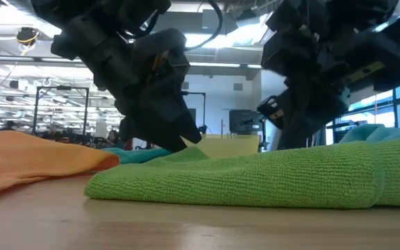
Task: Fold microfiber towels
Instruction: Fold the green microfiber cloth
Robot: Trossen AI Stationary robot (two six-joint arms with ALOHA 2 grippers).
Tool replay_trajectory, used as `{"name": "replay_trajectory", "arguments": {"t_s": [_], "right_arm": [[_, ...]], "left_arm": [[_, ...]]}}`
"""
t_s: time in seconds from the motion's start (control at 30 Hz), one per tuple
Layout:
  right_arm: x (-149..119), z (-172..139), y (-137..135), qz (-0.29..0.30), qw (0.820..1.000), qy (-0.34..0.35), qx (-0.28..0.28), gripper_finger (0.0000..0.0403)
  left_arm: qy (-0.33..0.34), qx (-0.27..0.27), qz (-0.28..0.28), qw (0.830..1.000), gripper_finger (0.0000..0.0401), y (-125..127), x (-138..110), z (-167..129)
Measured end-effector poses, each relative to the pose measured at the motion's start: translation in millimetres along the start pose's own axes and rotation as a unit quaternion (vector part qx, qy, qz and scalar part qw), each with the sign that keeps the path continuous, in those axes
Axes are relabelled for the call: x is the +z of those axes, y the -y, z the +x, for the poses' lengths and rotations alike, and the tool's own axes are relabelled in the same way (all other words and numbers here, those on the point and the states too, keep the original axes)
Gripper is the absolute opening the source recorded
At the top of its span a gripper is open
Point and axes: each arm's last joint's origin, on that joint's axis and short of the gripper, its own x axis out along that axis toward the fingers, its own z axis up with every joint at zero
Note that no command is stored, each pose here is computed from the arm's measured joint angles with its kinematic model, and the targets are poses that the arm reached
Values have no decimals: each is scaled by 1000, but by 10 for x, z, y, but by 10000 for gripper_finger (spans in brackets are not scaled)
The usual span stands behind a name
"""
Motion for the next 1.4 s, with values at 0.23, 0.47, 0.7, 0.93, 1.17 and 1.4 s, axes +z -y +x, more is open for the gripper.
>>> {"name": "replay_trajectory", "arguments": {"t_s": [0.23,0.47,0.7,0.93,1.17,1.4], "right_arm": [[-99,123,134,35,999,-27,-18,9],[-114,103,240,60,997,-29,-33,10],[-115,97,262,62,997,-28,-36,11],[-118,96,260,63,997,-30,-35,11],[-149,93,259,68,996,-47,-38,11],[-169,89,261,69,995,-58,-47,11]], "left_arm": [[-7,2,6,1000,176,-11,-21,26],[-1,10,11,1000,168,-34,-17,53],[-11,5,13,1000,129,-40,-30,62],[-13,7,39,999,45,-48,-42,76],[9,17,59,998,1,3,-35,20],[43,22,81,996,0,215,-104,-193]]}}
